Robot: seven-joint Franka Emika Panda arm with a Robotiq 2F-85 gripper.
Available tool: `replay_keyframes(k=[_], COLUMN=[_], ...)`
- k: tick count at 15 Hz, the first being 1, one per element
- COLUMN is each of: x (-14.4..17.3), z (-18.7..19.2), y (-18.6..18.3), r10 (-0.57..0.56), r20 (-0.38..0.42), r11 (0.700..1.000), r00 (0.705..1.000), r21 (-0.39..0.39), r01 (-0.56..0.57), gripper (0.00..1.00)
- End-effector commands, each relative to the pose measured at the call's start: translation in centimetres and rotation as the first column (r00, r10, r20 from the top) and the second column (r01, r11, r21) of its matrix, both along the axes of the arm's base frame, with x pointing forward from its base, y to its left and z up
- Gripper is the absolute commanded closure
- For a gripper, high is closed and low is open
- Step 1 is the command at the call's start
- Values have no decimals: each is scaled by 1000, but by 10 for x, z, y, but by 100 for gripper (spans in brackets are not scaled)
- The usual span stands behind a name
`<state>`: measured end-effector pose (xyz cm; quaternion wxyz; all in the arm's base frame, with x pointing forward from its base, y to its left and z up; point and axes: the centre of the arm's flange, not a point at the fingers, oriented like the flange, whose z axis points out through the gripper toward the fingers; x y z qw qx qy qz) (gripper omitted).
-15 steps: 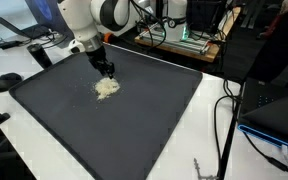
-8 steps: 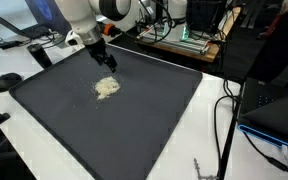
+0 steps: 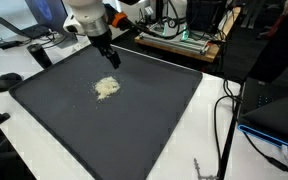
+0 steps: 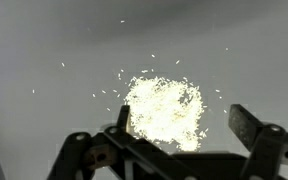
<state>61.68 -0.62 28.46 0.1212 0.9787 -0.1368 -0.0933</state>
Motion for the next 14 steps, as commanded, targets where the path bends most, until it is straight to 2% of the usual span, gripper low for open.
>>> replay_keyframes(k=[1,6,9,14], x=[16,28,34,28], z=[0,-16,-35,-68], y=[29,67,84,94], r10=[-56,-118,-168,-274], r20=[54,90,111,192], r11=[988,948,931,891], r00=[997,989,979,942], r21=[-142,-286,-309,-318], r01=[63,139,195,324], gripper=[0,0,0,0])
